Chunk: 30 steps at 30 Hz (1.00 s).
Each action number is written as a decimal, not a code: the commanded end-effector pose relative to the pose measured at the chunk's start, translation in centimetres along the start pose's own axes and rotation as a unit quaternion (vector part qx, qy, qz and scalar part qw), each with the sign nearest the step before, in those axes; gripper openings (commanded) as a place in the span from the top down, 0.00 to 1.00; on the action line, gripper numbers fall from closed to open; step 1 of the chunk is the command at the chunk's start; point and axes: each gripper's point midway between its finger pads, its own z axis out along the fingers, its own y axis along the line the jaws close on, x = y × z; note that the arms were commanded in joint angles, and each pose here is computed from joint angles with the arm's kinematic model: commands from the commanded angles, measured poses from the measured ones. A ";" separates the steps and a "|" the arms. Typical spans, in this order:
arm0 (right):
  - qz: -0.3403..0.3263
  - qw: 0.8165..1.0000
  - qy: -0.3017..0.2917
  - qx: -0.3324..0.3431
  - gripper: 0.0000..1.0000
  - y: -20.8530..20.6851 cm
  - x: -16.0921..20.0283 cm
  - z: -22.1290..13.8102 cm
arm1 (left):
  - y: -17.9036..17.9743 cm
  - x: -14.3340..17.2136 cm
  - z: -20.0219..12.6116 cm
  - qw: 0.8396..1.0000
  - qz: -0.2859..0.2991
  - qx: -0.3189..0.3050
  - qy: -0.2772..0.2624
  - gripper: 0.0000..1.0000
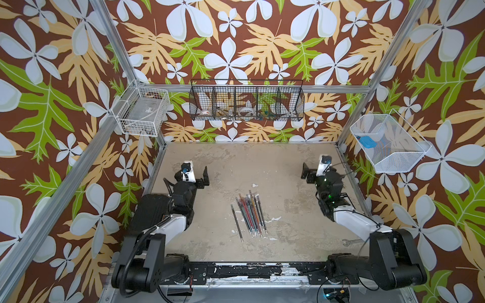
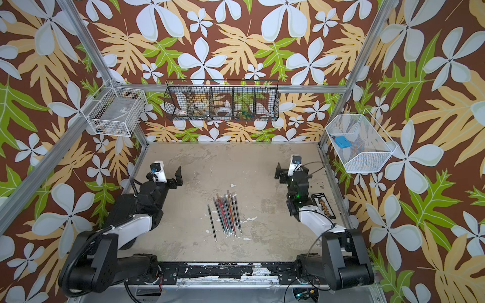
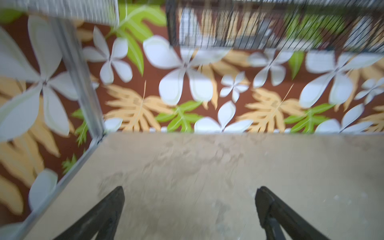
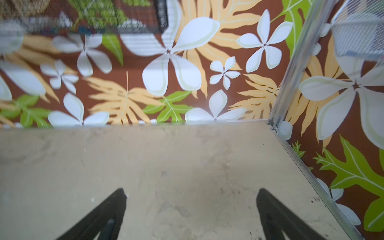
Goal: Remove the protective cover of the pencils
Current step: Pick up the pencil from the center of the board.
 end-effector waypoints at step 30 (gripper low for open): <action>-0.070 0.877 0.393 -0.267 0.45 20.9 14.9 -7.9 | -1.6 -5.0 3.9 0.982 -0.162 -0.029 0.097 0.00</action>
